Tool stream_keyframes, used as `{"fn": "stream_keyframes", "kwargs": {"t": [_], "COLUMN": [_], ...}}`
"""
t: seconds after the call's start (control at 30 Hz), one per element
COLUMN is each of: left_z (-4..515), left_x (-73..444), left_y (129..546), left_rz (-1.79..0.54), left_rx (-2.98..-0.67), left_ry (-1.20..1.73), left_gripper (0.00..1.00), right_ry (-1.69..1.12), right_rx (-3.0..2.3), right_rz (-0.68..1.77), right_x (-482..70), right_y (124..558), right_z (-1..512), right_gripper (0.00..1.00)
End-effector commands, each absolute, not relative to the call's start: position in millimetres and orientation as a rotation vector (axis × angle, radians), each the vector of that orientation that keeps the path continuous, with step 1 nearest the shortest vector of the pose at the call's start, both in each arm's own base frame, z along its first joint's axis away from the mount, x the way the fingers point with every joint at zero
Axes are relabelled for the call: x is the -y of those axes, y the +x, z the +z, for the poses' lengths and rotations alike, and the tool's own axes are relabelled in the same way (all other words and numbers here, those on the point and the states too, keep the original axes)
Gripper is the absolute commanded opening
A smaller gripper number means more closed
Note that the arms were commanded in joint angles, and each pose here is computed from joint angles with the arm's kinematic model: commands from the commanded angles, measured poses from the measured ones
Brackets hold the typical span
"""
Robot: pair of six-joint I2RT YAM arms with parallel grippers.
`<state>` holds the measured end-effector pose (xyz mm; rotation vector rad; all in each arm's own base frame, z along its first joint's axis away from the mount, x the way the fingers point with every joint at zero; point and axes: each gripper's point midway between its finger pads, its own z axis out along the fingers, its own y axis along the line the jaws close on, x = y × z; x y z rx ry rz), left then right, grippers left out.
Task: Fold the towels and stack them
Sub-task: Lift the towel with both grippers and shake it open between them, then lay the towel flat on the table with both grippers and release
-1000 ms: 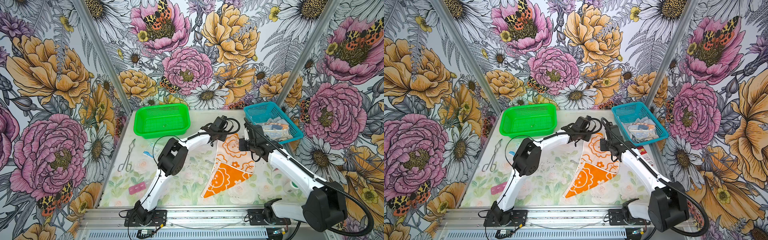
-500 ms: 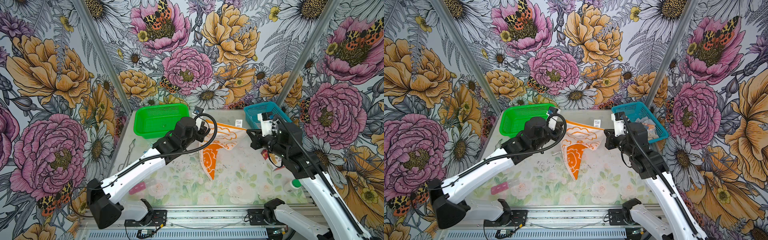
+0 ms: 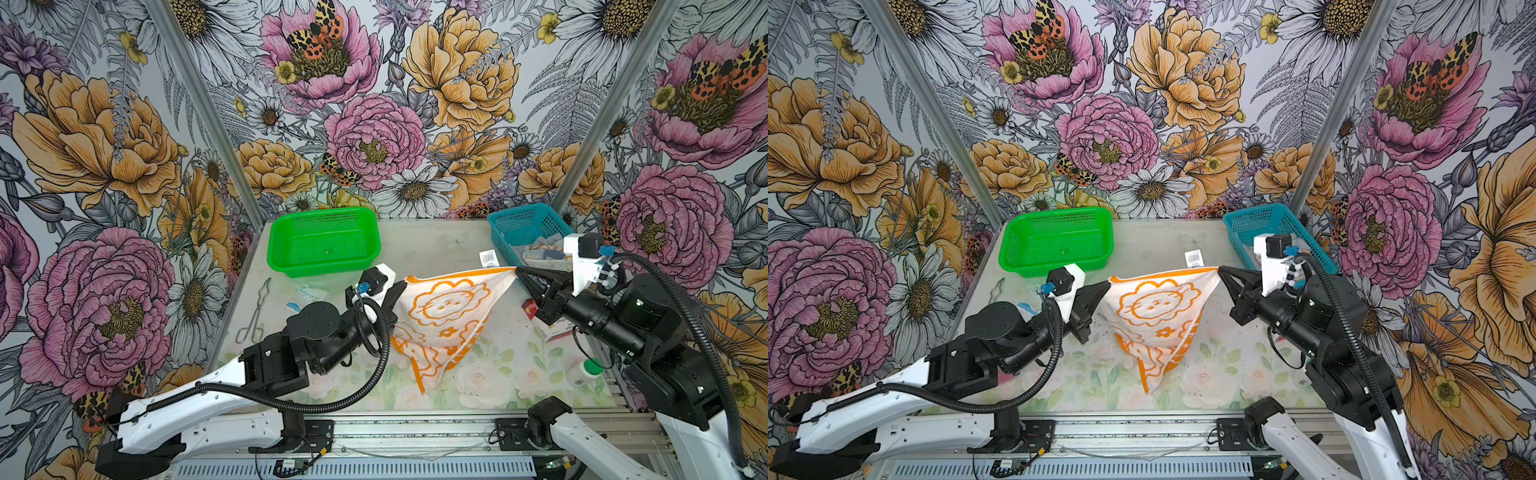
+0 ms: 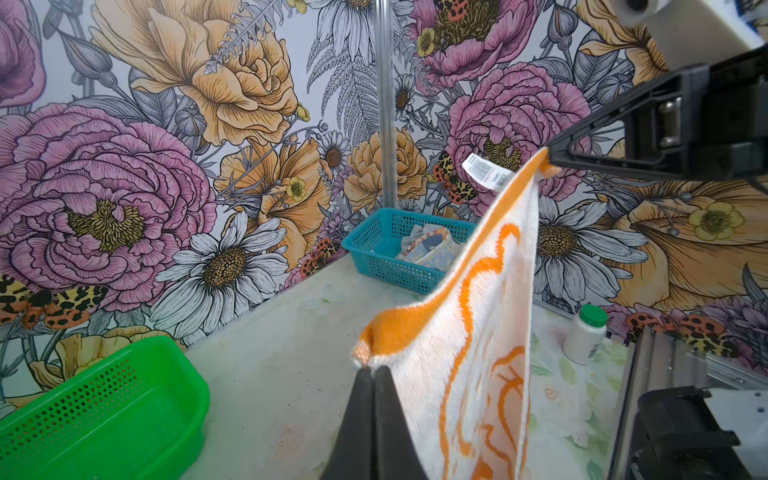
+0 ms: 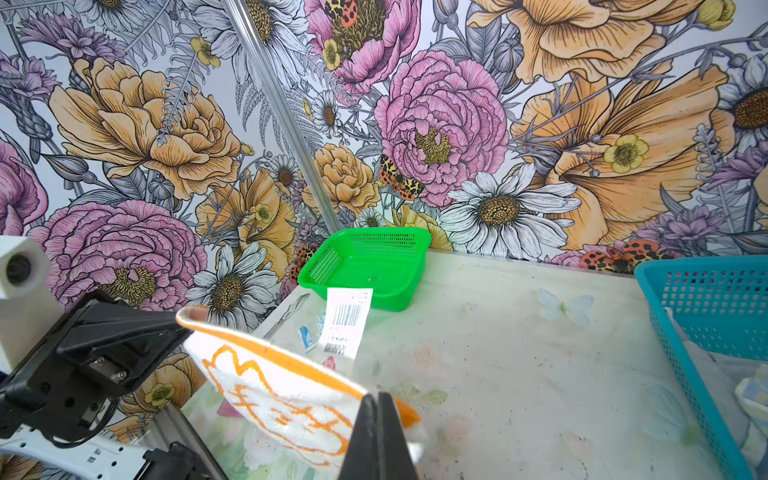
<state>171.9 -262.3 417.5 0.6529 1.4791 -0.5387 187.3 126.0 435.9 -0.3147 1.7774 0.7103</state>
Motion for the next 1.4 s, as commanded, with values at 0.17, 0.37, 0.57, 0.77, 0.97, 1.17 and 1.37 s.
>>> {"fn": "stream_keyframes", "kwargs": {"t": [0.17, 0.37, 0.57, 0.77, 0.97, 1.17, 1.37], "left_z": [459, 456, 408, 373, 320, 257, 190], "left_x": [260, 257, 251, 247, 251, 259, 261], "left_y": [160, 181, 238, 287, 353, 422, 494], "left_rz": [-0.411, -0.325, -0.334, -0.354, -0.392, -0.370, -0.280], "left_rx": [-1.398, -1.440, -1.586, -1.657, -1.733, -1.838, -1.967], "left_ry": [0.624, 0.563, 0.417, 0.359, 0.312, 0.279, 0.247], "left_gripper": [0.00, 0.00, 0.00, 0.00, 0.00, 0.00, 0.00], "right_ry": [-0.291, -0.261, -0.192, -0.203, -0.184, -0.163, -0.146], "right_rx": [-1.716, -1.751, -1.848, -1.914, -1.961, -2.046, -2.142], "right_rz": [0.749, 0.678, 0.606, 0.534, 0.434, 0.362, 0.380], "right_x": [-121, -117, -117, -129, -134, -134, -134], "right_y": [172, 188, 224, 270, 327, 396, 466], "right_z": [465, 455, 422, 386, 346, 288, 223], "right_gripper": [0.00, 0.00, 0.00, 0.00, 0.00, 0.00, 0.00]}}
